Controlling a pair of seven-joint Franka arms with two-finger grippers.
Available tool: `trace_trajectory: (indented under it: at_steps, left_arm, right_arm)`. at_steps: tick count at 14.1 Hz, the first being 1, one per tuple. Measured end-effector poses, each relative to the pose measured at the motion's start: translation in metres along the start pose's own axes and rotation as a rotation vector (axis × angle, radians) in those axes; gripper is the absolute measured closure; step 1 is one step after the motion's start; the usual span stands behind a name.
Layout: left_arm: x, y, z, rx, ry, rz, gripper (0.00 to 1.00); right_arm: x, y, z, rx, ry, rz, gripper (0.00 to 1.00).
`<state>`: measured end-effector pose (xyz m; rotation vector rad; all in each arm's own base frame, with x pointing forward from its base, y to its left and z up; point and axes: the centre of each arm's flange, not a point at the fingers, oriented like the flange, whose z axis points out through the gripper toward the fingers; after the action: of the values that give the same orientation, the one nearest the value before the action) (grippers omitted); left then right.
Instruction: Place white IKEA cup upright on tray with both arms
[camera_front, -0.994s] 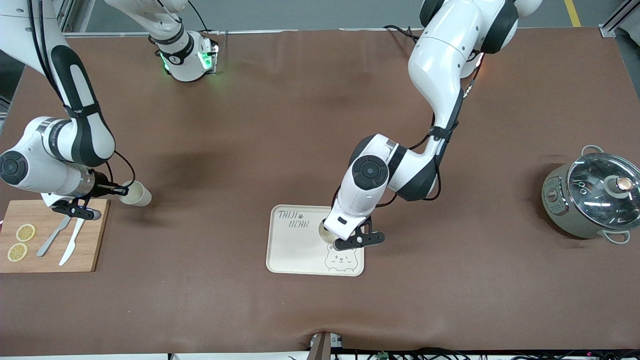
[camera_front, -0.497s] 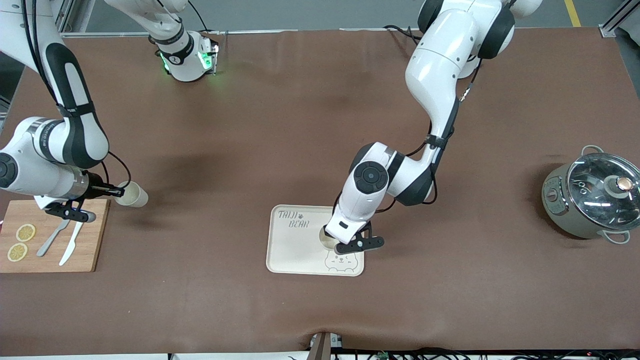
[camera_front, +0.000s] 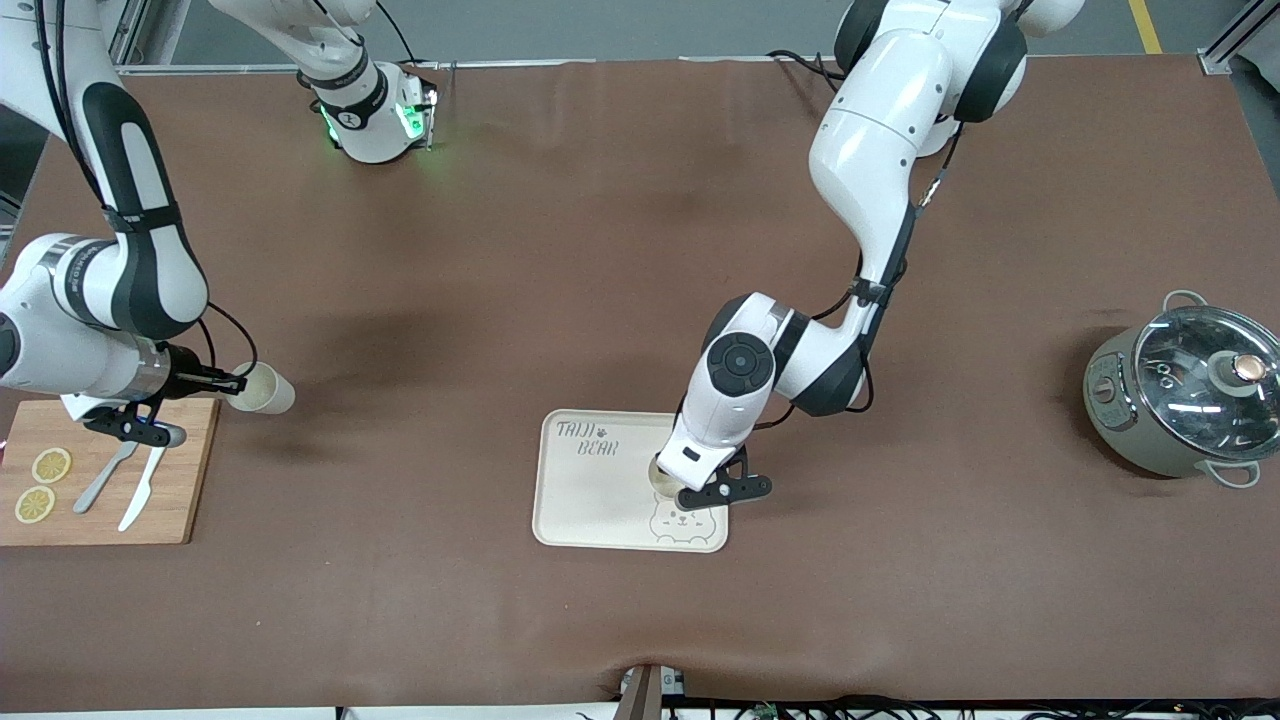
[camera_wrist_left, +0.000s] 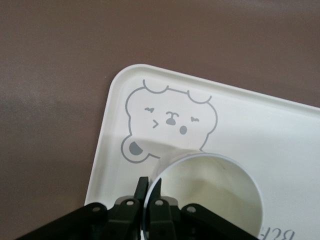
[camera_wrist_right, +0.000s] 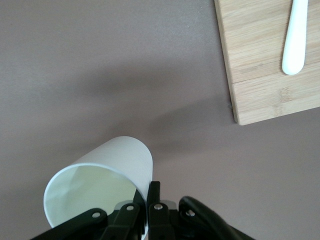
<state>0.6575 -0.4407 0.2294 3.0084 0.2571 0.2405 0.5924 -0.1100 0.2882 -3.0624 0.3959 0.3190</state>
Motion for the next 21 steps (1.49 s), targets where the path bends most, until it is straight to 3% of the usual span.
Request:
trace_trajectory:
  at_steps: [9, 10, 19, 21]
  left_arm:
    - [-0.002, -0.004, 0.01, -0.007, 0.016, 0.0, 0.96]
    - [-0.002, -0.005, 0.01, -0.009, 0.019, 0.001, 0.92]
    - [0.013, -0.006, -0.008, -0.04, 0.061, -0.011, 0.02]
    - [0.024, -0.012, -0.023, -0.043, 0.067, -0.024, 0.0]
  right_arm:
    - [0.002, -0.01, -0.015, 0.004, -0.016, -0.015, 0.96]
    - [0.002, -0.016, -0.017, 0.003, -0.02, -0.024, 0.96]
    - [-0.001, -0.101, -0.044, 0.0, 0.002, 0.059, 0.96]
    - [0.0, -0.108, -0.047, 0.008, 0.008, 0.078, 0.96]
